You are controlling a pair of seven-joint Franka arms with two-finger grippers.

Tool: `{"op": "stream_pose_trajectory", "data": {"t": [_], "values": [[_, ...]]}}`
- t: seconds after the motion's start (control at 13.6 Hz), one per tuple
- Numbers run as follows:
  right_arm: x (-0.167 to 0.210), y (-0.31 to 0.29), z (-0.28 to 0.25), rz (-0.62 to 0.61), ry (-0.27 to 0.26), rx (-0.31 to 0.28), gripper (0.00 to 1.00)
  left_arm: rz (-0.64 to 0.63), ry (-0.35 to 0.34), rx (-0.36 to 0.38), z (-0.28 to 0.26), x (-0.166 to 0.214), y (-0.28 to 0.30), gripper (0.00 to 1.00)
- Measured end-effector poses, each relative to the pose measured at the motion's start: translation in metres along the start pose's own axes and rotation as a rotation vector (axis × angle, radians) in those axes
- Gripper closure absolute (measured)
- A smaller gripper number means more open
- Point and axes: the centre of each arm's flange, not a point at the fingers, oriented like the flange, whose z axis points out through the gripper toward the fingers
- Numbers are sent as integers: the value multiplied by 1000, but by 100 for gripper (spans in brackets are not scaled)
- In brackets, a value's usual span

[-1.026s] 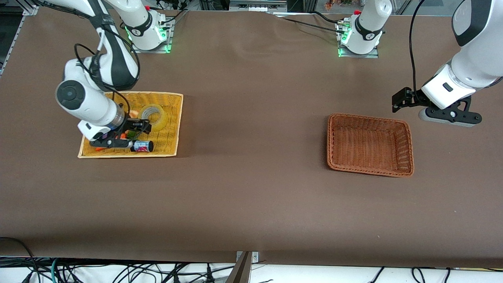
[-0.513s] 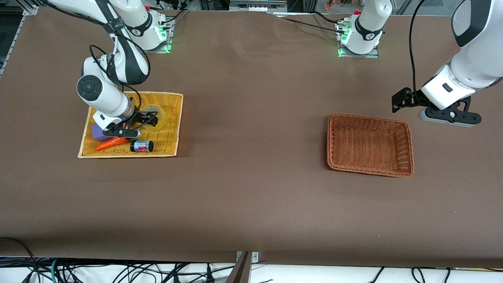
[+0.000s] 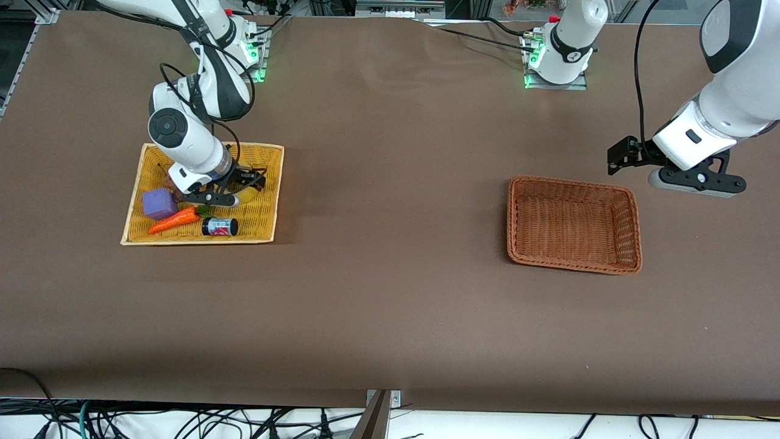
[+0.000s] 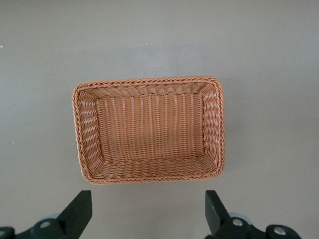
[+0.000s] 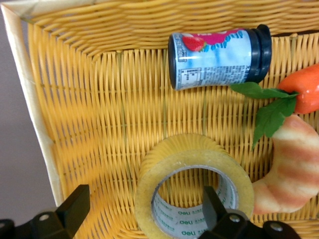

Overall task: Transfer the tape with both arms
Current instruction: 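Close the right gripper on the tape roll's rim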

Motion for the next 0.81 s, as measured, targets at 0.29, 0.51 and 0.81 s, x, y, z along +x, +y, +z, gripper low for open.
{"op": "stream_pose_trajectory", "data": {"t": [0.29,0.51,0.81], "values": [[-14,6,20,1,19,9,0,0,0,0,0,0,0,0],[-26,10,37,1,28,15,0,0,0,0,0,0,0,0],[-29,11,44,1,37,20,16,0,-1,0,0,0,0,0]]}}
